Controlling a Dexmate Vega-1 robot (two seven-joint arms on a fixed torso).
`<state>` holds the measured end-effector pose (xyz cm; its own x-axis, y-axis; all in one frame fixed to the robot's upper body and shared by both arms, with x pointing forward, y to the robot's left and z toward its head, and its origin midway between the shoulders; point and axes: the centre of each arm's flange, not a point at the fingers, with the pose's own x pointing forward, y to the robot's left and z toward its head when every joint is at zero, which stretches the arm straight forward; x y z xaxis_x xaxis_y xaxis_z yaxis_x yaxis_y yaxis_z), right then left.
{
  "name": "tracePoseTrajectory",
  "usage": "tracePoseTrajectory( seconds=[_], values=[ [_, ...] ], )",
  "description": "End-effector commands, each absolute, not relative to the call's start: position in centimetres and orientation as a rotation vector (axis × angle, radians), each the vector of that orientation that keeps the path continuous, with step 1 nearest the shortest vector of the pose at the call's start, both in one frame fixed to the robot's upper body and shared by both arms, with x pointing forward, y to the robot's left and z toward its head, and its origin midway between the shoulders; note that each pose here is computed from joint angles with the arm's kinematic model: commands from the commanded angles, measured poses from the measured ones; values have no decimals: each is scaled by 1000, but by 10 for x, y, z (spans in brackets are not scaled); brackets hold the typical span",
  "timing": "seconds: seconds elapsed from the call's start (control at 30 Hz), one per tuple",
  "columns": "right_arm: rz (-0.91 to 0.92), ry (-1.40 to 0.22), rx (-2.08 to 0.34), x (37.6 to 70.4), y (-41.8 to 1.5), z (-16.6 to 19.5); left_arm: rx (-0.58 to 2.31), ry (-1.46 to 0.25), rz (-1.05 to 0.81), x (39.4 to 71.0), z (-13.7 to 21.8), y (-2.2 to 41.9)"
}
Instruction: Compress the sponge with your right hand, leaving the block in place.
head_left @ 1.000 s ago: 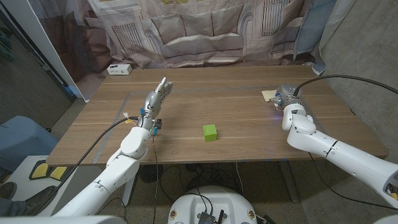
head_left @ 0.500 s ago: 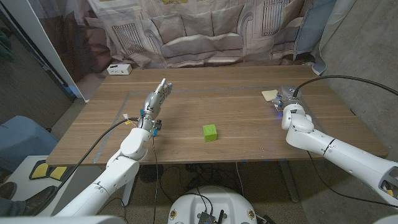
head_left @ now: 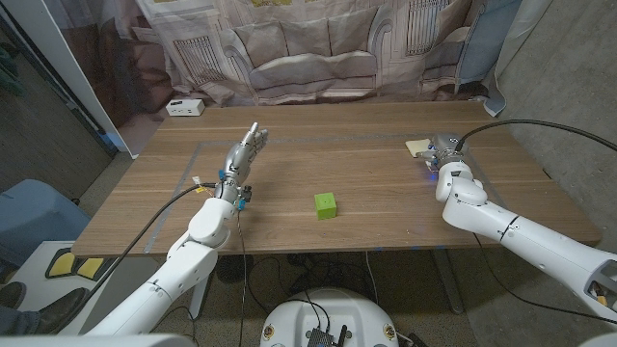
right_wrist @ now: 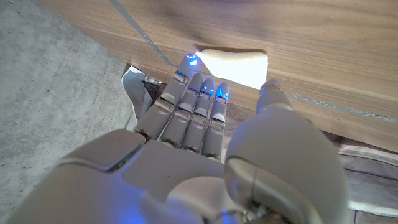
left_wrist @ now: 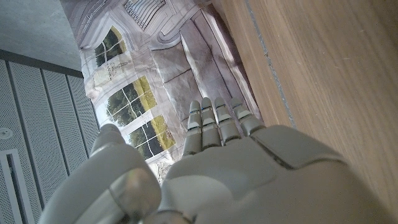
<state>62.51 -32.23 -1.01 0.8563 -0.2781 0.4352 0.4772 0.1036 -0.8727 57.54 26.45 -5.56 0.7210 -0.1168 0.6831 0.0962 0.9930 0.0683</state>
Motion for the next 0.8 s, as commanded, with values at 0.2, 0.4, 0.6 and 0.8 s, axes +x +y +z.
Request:
tracePoseTrajectory(
  seconds=[0.2,0.4,0.6,0.8],
  values=[
    [-559,-199,-1266,621,-319,-11,35,-743,-132,584,-51,262],
    [-548,-234,-1207,619,-317,-11,38,-741,-135,585,-50,261],
    [-498,-293,-1132,619,-318,-14,37,-741,-137,586,-49,261],
    [-474,-346,-1099,621,-319,-17,39,-735,-149,589,-48,260]
  ],
)
